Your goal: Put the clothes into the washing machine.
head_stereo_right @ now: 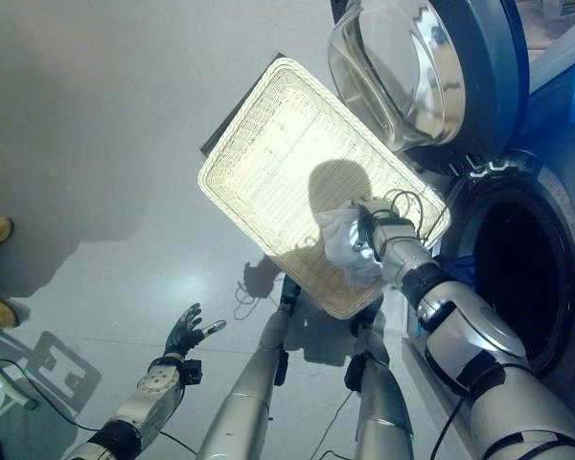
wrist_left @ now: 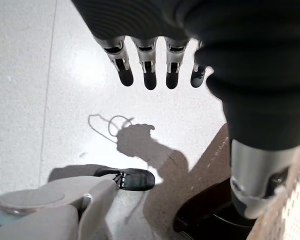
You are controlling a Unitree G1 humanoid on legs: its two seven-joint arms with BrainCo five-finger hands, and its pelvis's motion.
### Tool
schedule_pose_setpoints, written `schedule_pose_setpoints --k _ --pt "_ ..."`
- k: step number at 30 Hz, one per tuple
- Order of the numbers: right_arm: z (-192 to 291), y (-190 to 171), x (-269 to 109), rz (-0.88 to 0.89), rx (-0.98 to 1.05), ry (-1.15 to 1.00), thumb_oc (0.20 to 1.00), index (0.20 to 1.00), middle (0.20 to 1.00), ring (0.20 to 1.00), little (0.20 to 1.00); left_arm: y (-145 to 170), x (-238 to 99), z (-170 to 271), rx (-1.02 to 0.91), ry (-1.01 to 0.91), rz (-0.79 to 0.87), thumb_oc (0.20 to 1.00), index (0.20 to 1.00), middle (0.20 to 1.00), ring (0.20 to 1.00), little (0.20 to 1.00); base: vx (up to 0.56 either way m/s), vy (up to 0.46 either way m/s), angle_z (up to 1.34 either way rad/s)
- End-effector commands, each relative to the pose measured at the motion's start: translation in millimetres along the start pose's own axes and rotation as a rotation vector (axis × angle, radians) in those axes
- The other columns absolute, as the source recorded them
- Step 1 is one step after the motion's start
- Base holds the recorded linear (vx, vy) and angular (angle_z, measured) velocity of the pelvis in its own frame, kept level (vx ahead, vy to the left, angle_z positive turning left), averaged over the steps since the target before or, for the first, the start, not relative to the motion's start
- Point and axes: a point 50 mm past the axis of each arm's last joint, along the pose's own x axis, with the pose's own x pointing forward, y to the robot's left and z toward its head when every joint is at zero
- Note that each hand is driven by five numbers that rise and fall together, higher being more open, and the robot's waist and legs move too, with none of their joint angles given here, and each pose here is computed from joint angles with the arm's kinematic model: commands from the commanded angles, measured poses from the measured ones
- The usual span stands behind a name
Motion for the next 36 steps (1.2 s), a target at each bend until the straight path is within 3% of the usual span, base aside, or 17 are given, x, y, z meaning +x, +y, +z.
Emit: schedule_pose_setpoints --k 1,4,5,6,7,15,27,31,32,33,36 --pt "-45.0 60.8 -7.3 0.347 -0.093 0.239 1.000 1.000 1.000 1.000 1.000 -3.2 2.4 10.1 0.057 -0.039 -0.023 1.000 1.000 1.000 1.000 1.000 0.01 -0.050 0.10" --pt "-51.9 72.4 -11.1 0.473 -0.169 0.290 1.000 1.000 1.000 1.000 1.000 -7.3 1.7 12.0 0.064 -0.046 -0.040 1.000 1.000 1.000 1.000 1.000 0.01 -0.046 0.05" --pt "-52.7 75.3 -12.0 0.499 -0.185 0.297 0.950 0.950 0.950 0.950 0.950 -8.5 1.4 12.5 0.065 -0.047 -0.044 1.000 1.000 1.000 1.000 1.000 0.01 -0.024 0.08" --pt "-53.1 76.2 -12.4 0.514 -0.196 0.302 0.821 0.821 0.821 0.821 0.821 -8.8 1.3 12.6 0.065 -0.048 -0.045 1.000 1.000 1.000 1.000 1.000 0.01 -0.012 0.11" --pt "-53.9 81.2 -13.6 0.550 -0.235 0.297 0.200 0.200 0.200 0.200 0.200 -11.7 1.1 13.0 0.060 -0.049 -0.054 1.000 1.000 1.000 1.000 1.000 0.00 -0.005 0.17" --pt "-57.9 94.6 -16.4 0.562 -0.207 0.284 0.200 0.200 0.200 0.200 0.200 -17.0 1.1 14.5 0.052 -0.043 -0.067 1.000 1.000 1.000 1.000 1.000 0.01 0.003 0.09" --pt "-64.8 74.7 -10.3 0.349 0.015 0.190 0.200 0.200 0.200 0.200 0.200 -13.6 2.5 15.7 0.060 -0.037 -0.050 1.000 1.000 1.000 1.000 1.000 0.00 -0.004 0.01" --pt "-53.9 48.6 -7.4 0.218 0.454 0.065 0.200 0.200 0.200 0.200 0.200 0.3 1.0 15.0 0.062 -0.031 -0.017 1.000 1.000 1.000 1.000 1.000 -0.02 -0.018 -0.03" --pt "-52.9 47.7 -7.5 0.218 0.485 0.057 0.200 0.200 0.200 0.200 0.200 1.1 0.8 14.9 0.063 -0.031 -0.015 1.000 1.000 1.000 1.000 1.000 -0.02 0.016 -0.10" --pt "-42.1 34.7 -10.5 0.196 0.709 -0.029 0.200 0.200 0.200 0.200 0.200 10.3 -1.8 11.2 0.058 -0.024 0.007 1.000 1.000 1.000 1.000 1.000 -0.02 0.029 -0.12" --pt "-27.3 28.6 -20.6 0.212 1.011 -0.155 0.200 0.200 0.200 0.200 0.200 20.8 -6.4 4.0 0.043 -0.009 0.044 1.000 1.000 1.000 1.000 1.000 -0.02 0.057 -0.22"
